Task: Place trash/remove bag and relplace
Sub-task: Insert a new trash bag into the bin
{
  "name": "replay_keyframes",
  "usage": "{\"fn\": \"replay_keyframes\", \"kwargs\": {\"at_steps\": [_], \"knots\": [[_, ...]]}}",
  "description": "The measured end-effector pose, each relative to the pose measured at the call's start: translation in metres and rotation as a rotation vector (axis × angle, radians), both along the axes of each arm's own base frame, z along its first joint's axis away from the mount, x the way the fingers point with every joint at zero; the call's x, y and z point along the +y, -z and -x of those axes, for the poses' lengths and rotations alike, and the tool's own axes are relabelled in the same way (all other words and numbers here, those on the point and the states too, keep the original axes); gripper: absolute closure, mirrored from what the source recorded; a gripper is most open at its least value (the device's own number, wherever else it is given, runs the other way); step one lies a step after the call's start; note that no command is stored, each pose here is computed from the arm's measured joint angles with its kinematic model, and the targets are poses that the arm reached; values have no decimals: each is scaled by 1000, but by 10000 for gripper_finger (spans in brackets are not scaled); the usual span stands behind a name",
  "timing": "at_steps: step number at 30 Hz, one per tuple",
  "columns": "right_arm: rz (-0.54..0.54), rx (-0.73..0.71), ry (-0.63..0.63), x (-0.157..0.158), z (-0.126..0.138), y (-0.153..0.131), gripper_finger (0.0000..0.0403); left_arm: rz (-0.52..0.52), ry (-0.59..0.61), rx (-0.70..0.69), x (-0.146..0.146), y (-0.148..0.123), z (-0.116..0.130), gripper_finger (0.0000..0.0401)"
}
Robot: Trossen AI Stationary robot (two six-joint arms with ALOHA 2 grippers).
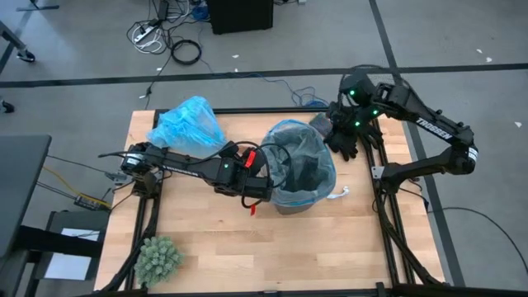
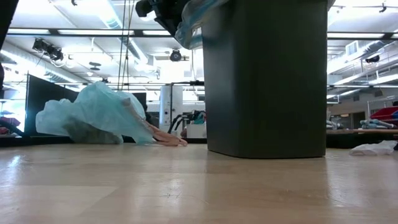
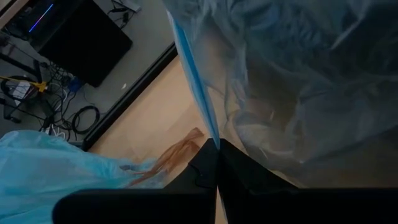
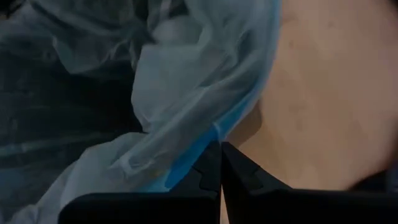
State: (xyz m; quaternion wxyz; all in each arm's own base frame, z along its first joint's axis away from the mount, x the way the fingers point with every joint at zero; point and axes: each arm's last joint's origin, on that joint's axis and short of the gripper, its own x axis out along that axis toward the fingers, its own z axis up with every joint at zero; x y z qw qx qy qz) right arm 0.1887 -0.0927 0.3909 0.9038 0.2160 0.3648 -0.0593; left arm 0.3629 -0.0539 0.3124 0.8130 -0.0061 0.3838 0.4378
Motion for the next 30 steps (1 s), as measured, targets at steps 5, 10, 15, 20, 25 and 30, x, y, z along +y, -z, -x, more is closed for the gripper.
{"fn": "replay_keyframes", "kwargs": {"at_steps": [5,10,15,20,25,30], "knots": [[-53,-24,-50,7,-12,18,403,1,-1,-2,0,0,0,384],[-70,-77,-75,14,-25,29,403,17,-14,-5,2,0,0,384],[-72,-111,-69,18,-36,46,403,5,-22,28,4,8,-2,384],[-55,-92,-57,20,-40,65,403,-34,-49,78,6,15,5,384],[-71,-114,-60,20,-43,84,403,-128,-83,129,11,19,12,384],[-101,-153,-61,21,-47,100,403,-132,-93,165,13,16,19,384]]}}
